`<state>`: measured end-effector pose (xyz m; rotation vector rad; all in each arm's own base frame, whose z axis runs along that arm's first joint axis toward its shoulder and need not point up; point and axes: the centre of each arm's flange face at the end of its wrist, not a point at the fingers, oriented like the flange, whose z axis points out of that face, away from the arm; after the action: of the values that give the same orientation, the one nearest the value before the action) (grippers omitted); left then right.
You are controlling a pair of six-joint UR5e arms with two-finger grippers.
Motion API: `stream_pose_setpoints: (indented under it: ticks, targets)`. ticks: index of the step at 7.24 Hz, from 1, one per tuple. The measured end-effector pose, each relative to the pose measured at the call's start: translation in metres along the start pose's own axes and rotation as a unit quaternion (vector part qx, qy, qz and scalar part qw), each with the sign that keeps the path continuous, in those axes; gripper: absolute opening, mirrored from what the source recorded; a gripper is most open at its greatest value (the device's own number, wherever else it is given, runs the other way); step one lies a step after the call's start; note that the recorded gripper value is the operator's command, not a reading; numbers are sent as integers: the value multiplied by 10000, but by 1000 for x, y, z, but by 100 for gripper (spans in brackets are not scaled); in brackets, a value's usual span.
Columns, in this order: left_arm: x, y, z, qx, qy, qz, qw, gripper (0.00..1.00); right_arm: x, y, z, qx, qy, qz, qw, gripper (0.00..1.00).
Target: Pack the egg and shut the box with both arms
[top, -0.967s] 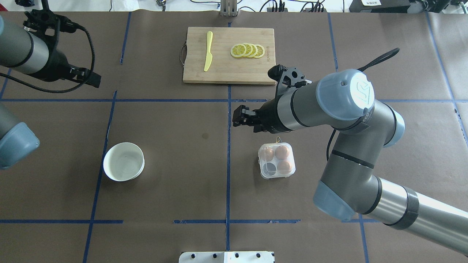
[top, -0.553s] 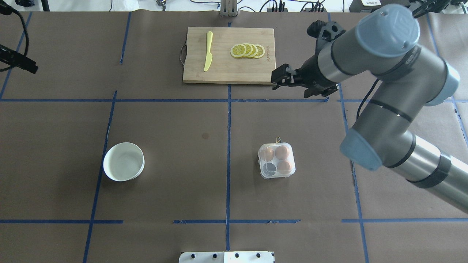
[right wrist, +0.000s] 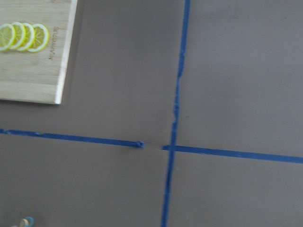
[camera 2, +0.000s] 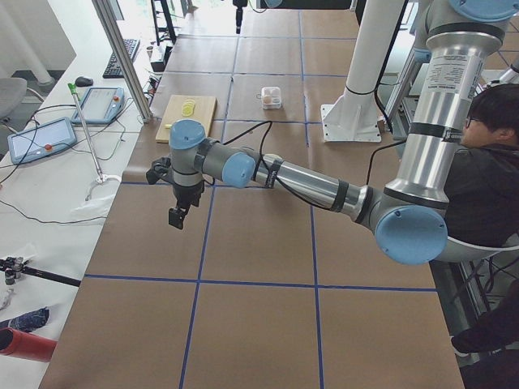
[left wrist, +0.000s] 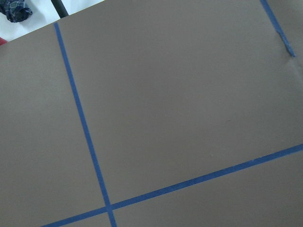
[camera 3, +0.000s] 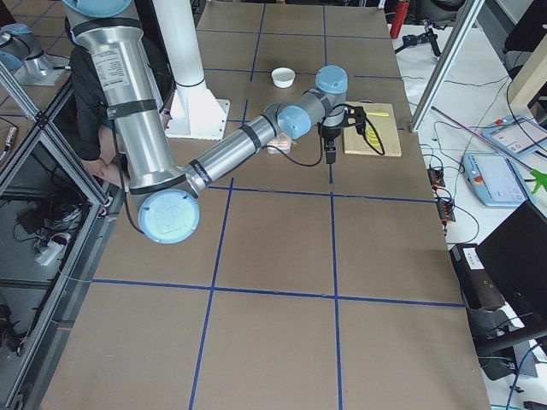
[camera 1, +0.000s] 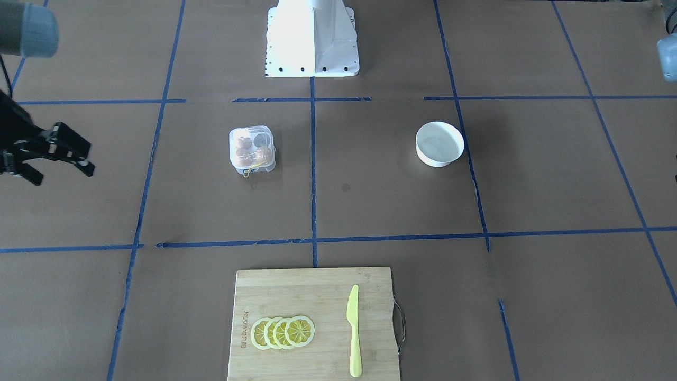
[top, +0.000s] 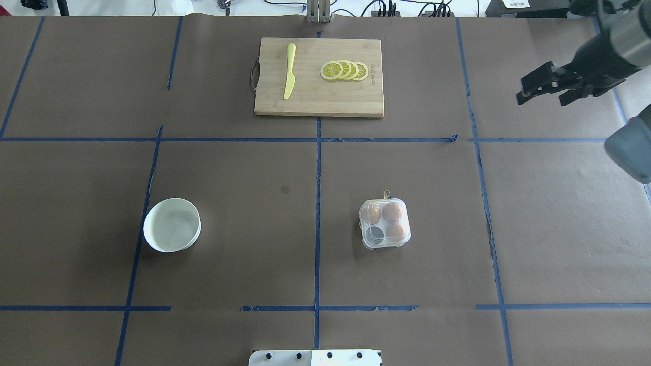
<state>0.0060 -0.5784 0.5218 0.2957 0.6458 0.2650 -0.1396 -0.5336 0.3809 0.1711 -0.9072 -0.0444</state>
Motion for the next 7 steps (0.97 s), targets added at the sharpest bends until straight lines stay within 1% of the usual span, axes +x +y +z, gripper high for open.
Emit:
stream_pose_setpoints:
  ticks: [1,2,3,4,5,6,7]
  targets:
    - [-18,11,2,-54,-8,109,9999,100,74,9,-11,-58,185,-376,9991,100]
    - [-31,22,5,-101,-14,214,9997,100,145,16,-19,-166,363,-740,9965,100]
    - [-45,37,7,-152,37,314,9994,100,213,26,-26,-325,490,-973,9935,100]
    - [-61,54,9,-173,175,335,9991,100,274,42,-27,-523,519,-888,9933,100]
    - [-74,75,13,-183,392,289,9986,100,318,64,-22,-692,477,-636,9944,100]
    - [-82,96,18,-180,532,248,9981,100,339,81,-17,-789,438,-467,9948,100]
    - [-88,109,24,-163,474,262,9984,100,352,92,-16,-827,430,-328,9951,100]
